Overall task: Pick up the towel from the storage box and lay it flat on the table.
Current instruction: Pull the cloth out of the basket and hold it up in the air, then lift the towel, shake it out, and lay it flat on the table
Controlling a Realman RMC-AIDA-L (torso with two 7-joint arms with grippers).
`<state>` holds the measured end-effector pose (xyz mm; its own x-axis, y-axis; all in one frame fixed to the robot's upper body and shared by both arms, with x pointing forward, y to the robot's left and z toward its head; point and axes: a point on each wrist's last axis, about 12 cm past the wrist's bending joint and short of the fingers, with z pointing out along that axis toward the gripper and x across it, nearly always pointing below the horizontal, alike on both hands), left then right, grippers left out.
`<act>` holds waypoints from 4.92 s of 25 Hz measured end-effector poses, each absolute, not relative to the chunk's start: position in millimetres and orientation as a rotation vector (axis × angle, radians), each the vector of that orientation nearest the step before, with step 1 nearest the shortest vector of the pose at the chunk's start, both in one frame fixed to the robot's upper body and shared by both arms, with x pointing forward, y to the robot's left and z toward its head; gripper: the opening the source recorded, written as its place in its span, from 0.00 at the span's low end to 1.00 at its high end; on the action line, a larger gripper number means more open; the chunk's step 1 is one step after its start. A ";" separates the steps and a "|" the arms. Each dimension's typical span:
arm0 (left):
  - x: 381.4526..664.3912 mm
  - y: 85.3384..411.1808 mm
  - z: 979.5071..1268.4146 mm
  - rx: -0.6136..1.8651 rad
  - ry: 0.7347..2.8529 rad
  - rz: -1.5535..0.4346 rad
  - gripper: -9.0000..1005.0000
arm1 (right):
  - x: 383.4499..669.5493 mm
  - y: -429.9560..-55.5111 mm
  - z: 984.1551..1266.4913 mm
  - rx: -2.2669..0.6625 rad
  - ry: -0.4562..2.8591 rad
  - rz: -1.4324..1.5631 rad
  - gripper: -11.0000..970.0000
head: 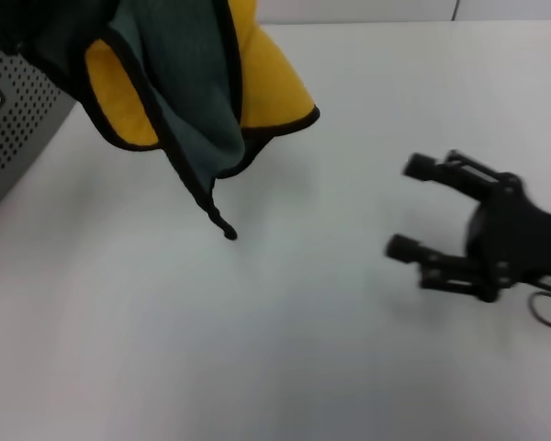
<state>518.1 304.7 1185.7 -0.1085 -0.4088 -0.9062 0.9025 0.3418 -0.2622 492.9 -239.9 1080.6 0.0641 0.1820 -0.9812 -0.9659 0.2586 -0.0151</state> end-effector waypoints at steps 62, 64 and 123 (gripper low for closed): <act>548.3 262.3 1174.4 0.503 1.168 -1.276 0.03 | 484.5 -103.0 1077.7 -1.100 0.746 -0.076 0.73; 548.4 262.3 1174.3 0.502 1.168 -1.276 0.03 | 484.9 -104.1 1077.9 -1.092 0.750 -0.102 0.72; 510.6 276.5 1114.9 0.571 1.368 -1.161 0.46 | 516.9 -174.3 1159.1 -0.769 0.878 0.622 0.01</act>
